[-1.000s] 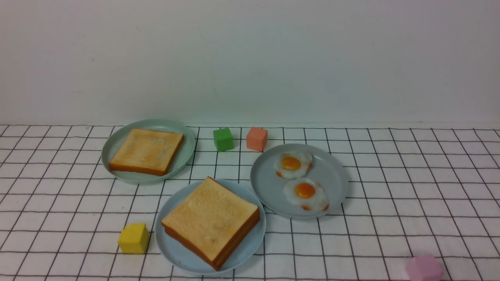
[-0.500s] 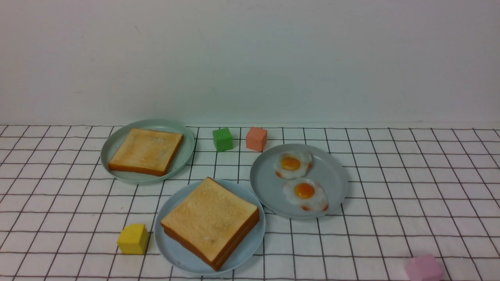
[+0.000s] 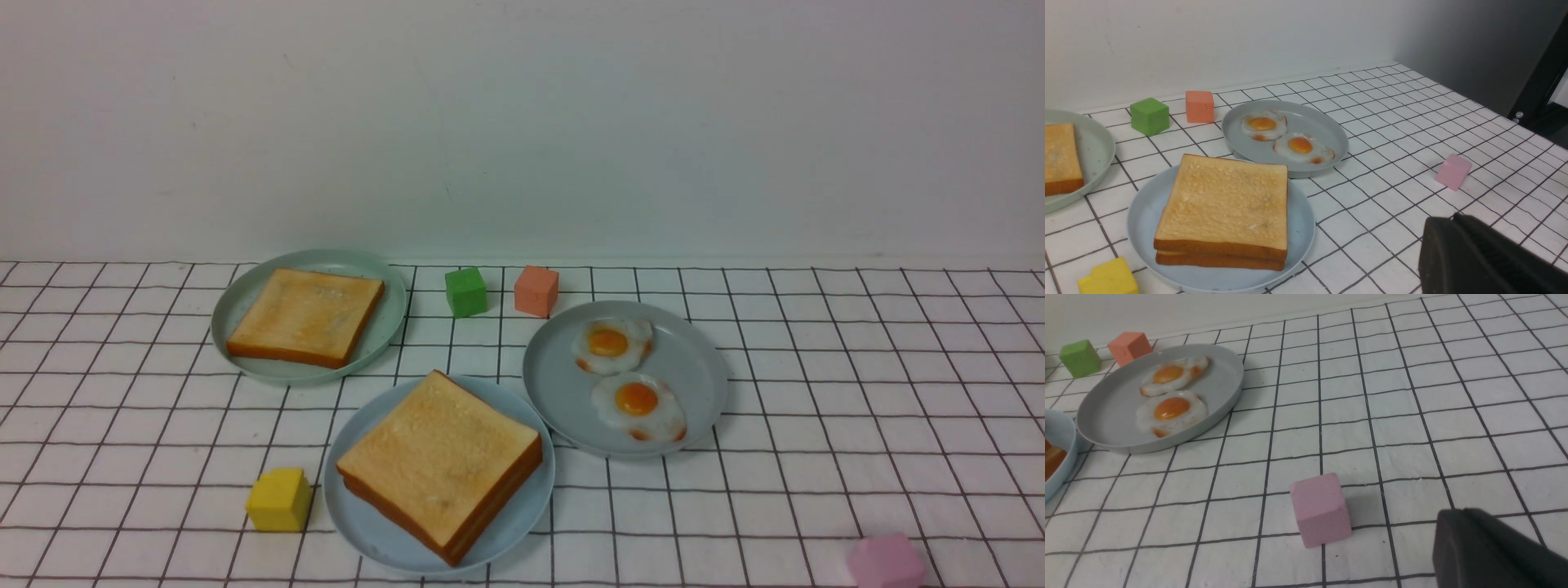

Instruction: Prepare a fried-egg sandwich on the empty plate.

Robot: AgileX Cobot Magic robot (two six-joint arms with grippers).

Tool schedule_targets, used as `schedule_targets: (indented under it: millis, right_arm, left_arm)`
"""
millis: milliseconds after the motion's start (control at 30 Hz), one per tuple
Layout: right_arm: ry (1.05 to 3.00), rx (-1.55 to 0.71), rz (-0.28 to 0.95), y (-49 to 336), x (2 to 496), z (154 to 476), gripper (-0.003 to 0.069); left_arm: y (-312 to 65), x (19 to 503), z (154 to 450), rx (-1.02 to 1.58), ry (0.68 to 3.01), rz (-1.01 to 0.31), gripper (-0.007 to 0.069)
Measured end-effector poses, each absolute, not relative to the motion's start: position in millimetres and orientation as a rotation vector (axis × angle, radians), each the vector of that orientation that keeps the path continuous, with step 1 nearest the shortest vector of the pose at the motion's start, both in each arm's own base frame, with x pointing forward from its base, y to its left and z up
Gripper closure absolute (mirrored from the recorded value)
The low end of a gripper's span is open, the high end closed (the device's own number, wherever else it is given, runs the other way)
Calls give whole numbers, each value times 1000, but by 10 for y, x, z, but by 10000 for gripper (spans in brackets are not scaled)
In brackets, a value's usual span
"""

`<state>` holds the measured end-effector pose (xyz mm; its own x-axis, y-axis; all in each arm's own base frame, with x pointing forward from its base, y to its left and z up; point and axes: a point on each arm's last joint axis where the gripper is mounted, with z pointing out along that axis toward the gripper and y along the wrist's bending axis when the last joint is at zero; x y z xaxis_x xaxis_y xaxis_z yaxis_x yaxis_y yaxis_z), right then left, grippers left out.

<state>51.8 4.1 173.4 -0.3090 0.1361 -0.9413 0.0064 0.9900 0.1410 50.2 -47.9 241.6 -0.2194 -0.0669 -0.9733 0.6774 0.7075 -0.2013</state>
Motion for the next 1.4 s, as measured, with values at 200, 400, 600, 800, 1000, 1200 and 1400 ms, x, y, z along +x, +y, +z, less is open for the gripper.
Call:
schedule_targets:
  millis: [200, 400, 600, 800, 1000, 1200, 1400]
  right_arm:
    - [1882, 103, 129, 41, 518, 1734, 662]
    - [1882, 103, 129, 41, 518, 1734, 657]
    - [1882, 103, 129, 41, 518, 1734, 653]
    - [1882, 103, 129, 41, 518, 1734, 648]
    - [1882, 103, 129, 41, 518, 1734, 641]
    - [1882, 103, 129, 41, 518, 1734, 635]
    - [1882, 103, 129, 40, 518, 1734, 630]
  left_arm:
    - [-479, 502, 2416, 499, 1663, -738, 603]
    - [-464, 513, 2400, 493, 1662, -702, 605]
    - [-268, 513, 2363, 216, 1628, -562, 638]
    - [-116, 534, 2038, -23, 1642, -340, 638]
    - [-65, 526, 1716, -150, 1864, -258, 638]
    - [-67, 519, 1686, -154, 1891, -260, 638]
    - [-67, 519, 1686, -156, 1890, -261, 638]
